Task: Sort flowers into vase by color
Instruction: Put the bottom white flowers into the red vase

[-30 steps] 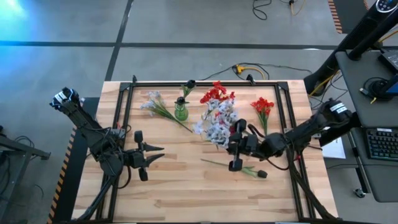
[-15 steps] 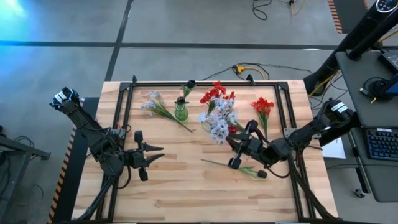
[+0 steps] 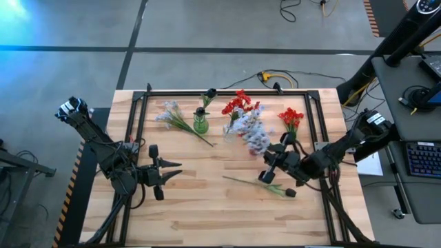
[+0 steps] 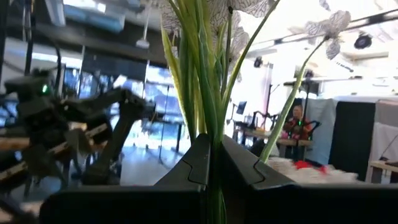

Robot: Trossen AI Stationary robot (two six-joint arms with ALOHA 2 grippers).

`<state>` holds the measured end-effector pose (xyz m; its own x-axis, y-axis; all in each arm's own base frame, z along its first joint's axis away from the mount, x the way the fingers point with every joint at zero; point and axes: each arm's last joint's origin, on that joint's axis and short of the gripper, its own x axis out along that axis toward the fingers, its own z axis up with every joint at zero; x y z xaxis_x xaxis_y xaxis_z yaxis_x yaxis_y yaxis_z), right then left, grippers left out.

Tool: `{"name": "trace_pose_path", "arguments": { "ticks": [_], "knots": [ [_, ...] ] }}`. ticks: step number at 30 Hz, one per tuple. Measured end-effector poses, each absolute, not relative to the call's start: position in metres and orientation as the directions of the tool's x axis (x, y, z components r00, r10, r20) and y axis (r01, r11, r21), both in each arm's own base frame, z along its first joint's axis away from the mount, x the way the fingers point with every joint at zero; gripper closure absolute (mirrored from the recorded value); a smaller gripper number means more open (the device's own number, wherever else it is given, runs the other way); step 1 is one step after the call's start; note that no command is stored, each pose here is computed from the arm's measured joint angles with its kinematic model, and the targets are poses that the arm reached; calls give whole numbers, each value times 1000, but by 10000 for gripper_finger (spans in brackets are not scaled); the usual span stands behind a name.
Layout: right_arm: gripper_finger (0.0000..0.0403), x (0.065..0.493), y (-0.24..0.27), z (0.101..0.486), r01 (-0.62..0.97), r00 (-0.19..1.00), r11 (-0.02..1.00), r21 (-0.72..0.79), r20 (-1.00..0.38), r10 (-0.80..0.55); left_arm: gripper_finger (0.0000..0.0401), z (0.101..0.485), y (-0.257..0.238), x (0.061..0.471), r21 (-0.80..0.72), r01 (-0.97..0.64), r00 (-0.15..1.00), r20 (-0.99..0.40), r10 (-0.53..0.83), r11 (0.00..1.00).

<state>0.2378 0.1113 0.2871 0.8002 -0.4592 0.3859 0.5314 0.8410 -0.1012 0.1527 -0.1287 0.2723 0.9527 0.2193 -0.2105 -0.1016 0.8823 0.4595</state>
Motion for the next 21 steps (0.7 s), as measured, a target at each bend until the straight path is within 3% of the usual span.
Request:
{"name": "trace_pose_path", "arguments": {
  "ticks": [8, 17, 21],
  "knots": [
    [390, 226, 95, 276, 550, 778, 832, -72, 407, -479, 324, 272, -129, 153, 460, -103, 952, -211, 221, 882],
    [390, 218, 88, 282, 603, 760, 780, -165, 417, -499, 324, 272, -129, 153, 461, -103, 952, -210, 221, 882],
    [390, 219, 75, 282, 645, 720, 761, -68, 387, -576, 324, 272, -128, 153, 461, -104, 952, -210, 222, 881]
  ]
}}
